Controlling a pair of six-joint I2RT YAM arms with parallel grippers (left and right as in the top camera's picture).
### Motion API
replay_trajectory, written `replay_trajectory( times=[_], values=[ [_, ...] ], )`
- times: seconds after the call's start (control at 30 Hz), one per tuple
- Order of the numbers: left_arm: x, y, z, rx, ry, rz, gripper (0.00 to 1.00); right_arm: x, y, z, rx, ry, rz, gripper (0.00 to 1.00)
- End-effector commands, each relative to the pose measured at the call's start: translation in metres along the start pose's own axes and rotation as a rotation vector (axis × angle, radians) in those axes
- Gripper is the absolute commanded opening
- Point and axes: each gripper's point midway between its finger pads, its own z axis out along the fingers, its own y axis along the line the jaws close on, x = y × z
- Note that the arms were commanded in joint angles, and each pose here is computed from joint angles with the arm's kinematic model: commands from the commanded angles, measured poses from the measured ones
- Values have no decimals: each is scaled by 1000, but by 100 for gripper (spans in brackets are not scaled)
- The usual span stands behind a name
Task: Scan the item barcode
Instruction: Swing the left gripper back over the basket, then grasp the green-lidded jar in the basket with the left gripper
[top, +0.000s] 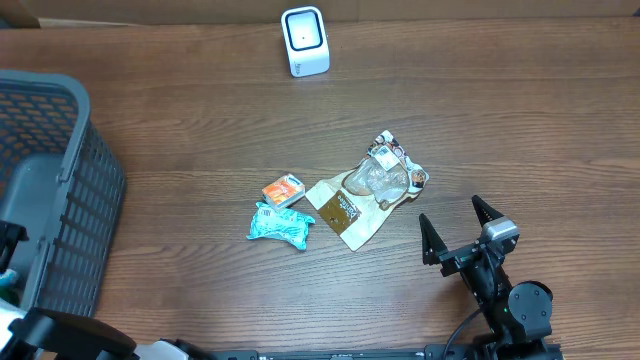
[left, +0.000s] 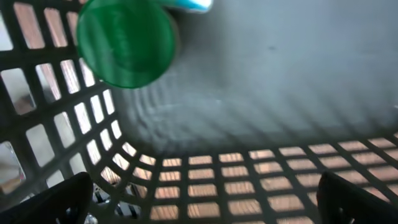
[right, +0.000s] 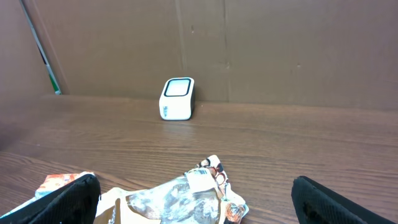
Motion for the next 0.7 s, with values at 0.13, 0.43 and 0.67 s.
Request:
replay_trajectory(
  times=[0.13, 0.43, 0.67],
  values=[
    [-3, 27, 21, -54, -5, -36, 100, 2, -1, 0, 2, -3, 0, 100],
    [-13, 52, 37, -195, -62, -35, 100, 2, -1, 0, 2, -3, 0, 100],
    [-23, 57, 42, -231, -109, -52, 100, 2, -1, 0, 2, -3, 0, 100]
  ],
)
